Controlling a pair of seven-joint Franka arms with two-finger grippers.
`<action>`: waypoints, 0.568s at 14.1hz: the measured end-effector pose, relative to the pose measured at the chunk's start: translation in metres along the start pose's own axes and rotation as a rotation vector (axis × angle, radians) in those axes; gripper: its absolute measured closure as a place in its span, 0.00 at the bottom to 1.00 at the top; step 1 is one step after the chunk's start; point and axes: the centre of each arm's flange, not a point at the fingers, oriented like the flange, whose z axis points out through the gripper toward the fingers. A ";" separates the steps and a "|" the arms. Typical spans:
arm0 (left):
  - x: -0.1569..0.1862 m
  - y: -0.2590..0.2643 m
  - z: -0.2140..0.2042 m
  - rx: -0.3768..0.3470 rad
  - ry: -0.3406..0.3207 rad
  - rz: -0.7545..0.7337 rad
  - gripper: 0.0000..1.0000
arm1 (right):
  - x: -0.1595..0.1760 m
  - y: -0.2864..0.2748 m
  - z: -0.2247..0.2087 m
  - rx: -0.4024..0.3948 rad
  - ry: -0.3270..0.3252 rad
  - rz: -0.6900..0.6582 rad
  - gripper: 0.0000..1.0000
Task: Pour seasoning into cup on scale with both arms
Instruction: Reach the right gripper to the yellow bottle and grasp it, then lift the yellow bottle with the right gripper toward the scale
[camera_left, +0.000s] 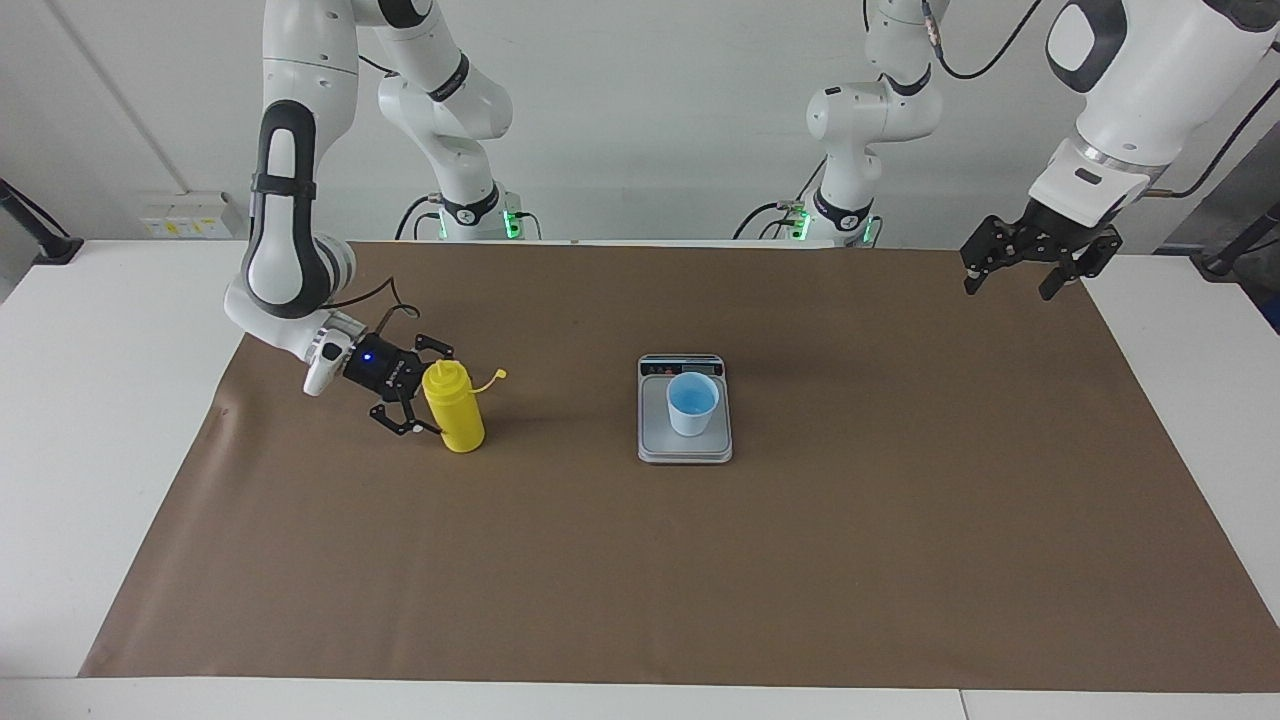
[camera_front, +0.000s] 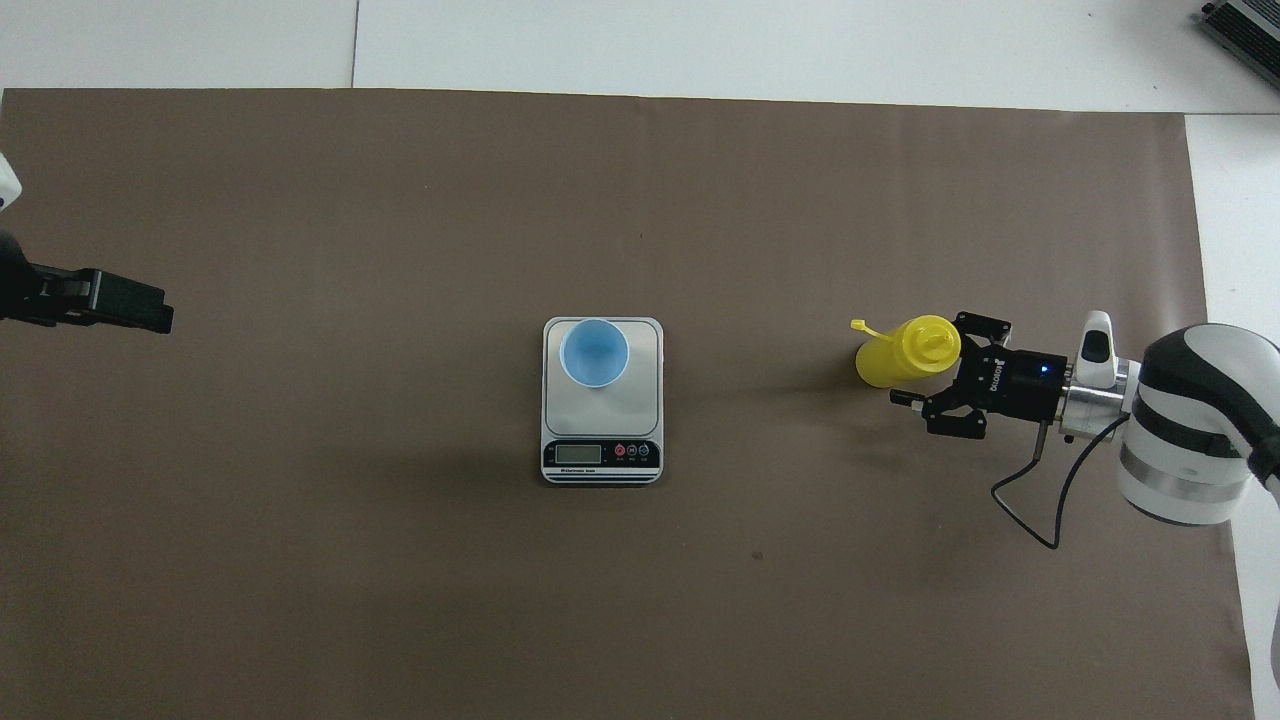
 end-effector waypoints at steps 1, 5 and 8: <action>-0.001 -0.003 0.001 0.000 -0.002 -0.007 0.00 | 0.007 0.002 0.001 0.000 0.002 -0.015 0.00; -0.003 -0.003 0.002 0.000 -0.006 -0.021 0.00 | 0.019 0.008 -0.001 -0.009 0.007 -0.040 0.21; -0.004 0.004 0.002 0.000 -0.006 -0.056 0.00 | 0.027 0.015 -0.002 -0.018 0.009 -0.068 0.36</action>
